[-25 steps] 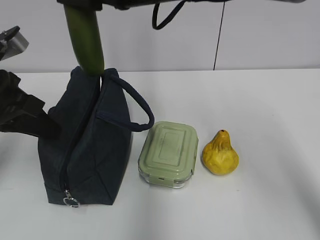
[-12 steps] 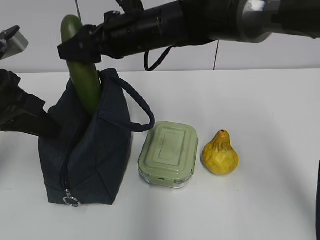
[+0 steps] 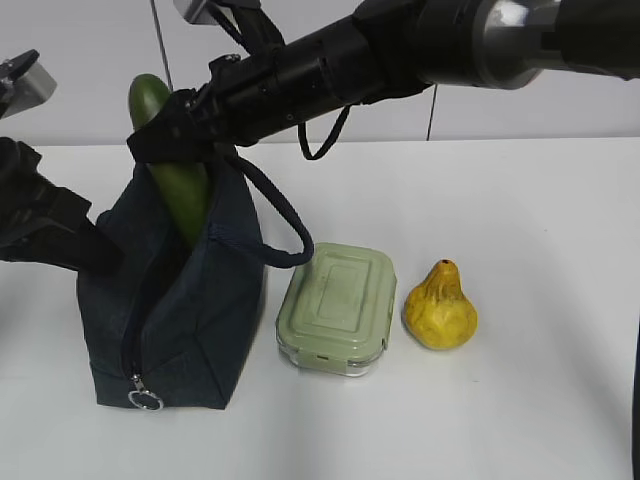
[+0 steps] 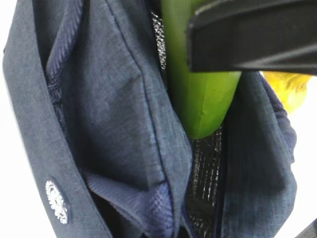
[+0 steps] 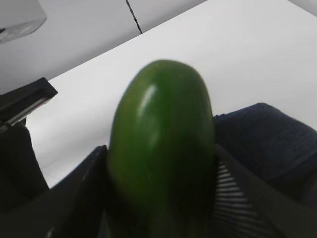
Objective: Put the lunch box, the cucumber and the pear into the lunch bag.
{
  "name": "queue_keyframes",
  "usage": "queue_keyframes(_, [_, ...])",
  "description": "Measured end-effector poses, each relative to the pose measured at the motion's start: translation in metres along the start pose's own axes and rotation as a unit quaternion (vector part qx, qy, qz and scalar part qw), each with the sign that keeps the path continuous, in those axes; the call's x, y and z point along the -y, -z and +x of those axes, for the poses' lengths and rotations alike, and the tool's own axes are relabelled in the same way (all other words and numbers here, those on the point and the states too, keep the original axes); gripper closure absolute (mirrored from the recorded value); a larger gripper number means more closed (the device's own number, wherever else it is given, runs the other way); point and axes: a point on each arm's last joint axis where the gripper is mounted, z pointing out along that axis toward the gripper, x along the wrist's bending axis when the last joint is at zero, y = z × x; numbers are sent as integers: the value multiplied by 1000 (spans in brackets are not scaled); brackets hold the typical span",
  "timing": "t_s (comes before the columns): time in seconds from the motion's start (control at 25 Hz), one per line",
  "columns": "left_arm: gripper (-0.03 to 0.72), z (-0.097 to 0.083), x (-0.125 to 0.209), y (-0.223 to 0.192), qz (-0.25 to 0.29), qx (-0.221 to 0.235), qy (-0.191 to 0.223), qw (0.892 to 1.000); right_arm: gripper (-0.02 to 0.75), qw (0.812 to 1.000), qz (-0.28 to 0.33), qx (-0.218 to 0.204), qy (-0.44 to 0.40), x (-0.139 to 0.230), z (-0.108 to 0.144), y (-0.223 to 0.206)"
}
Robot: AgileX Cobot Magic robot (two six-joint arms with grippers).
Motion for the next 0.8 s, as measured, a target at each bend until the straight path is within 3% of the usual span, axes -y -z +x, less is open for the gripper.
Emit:
queue_keyframes(0.44, [687,0,0,0,-1,0,0,1000,270,1000,4,1,3,1,0,0])
queue_keyframes(0.8, [687,0,0,0,-1,0,0,1000,163,1000,-6,11,10,-11,-3,13])
